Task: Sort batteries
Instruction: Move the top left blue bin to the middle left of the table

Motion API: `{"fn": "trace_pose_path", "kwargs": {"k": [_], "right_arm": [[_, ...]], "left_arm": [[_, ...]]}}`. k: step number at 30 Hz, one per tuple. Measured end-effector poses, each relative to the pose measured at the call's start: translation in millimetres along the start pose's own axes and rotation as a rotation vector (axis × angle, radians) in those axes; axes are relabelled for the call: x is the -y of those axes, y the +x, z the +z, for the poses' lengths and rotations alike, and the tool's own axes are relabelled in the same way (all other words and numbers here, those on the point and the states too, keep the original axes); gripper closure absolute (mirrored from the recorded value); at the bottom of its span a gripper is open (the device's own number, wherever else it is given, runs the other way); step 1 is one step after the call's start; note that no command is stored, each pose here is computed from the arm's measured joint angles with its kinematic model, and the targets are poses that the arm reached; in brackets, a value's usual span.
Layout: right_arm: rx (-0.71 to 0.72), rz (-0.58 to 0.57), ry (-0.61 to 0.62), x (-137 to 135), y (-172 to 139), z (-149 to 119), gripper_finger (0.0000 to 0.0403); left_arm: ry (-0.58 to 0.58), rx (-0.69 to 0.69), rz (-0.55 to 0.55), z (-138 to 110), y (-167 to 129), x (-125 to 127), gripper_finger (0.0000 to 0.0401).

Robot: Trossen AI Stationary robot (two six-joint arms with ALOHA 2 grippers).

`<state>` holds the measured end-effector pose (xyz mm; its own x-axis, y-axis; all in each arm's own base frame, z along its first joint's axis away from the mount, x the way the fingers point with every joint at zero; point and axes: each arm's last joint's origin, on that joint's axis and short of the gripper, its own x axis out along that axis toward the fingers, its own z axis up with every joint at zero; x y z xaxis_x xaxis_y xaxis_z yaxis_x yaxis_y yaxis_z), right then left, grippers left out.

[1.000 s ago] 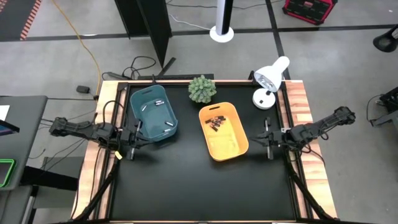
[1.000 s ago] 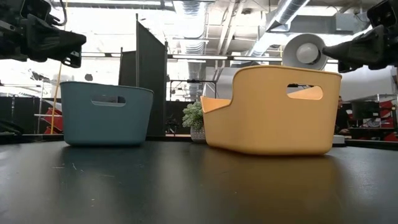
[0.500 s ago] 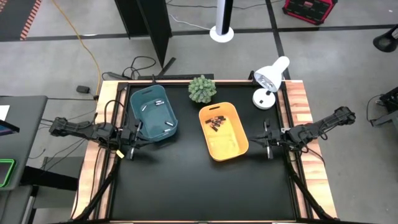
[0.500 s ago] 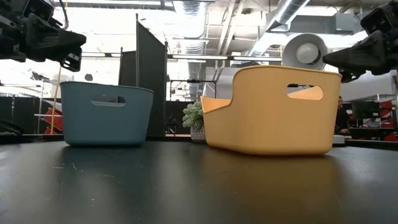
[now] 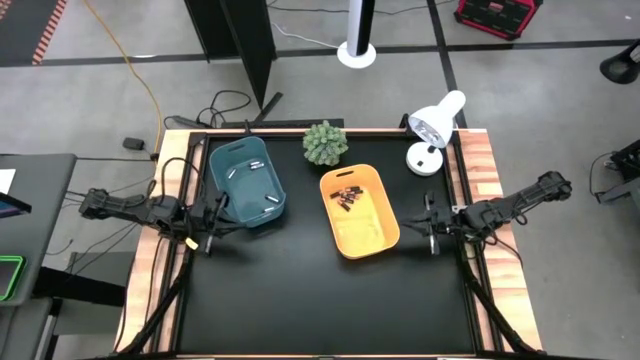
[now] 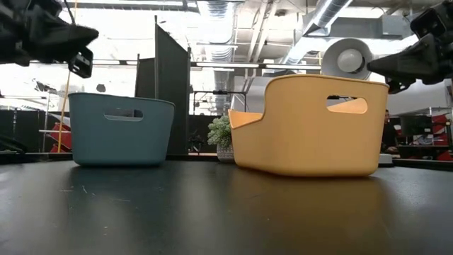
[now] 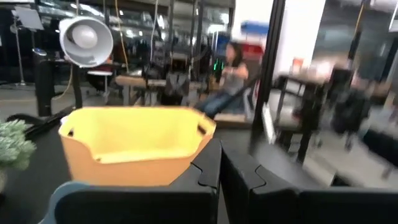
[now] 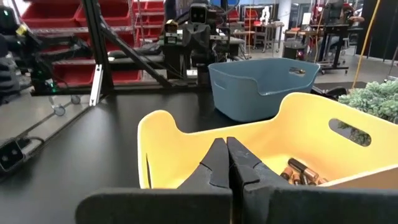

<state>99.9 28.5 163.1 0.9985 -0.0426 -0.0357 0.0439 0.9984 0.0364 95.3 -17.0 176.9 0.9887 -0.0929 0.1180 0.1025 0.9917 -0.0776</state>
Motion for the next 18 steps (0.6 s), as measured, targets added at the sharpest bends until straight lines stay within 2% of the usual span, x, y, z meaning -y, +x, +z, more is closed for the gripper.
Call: {"fn": "trace_pose_path", "kwargs": {"k": [4,10,13,18], "right_arm": [[0.016,0.0,0.014,0,0,3,0.0403],[0.014,-0.002,0.118,0,0,3,0.0403],[0.016,-0.013,0.106,1,0,3,0.0403],[0.011,-0.048,0.101,5,1,3,0.0403]], "left_arm": [[-0.109,0.024,-0.004,6,0,0,0.04],[-0.086,0.059,0.005,13,-1,0,0.04],[-0.128,0.055,0.078,12,-1,-2,0.04],[-0.134,-0.018,0.238,4,1,-6,0.0393]]}}
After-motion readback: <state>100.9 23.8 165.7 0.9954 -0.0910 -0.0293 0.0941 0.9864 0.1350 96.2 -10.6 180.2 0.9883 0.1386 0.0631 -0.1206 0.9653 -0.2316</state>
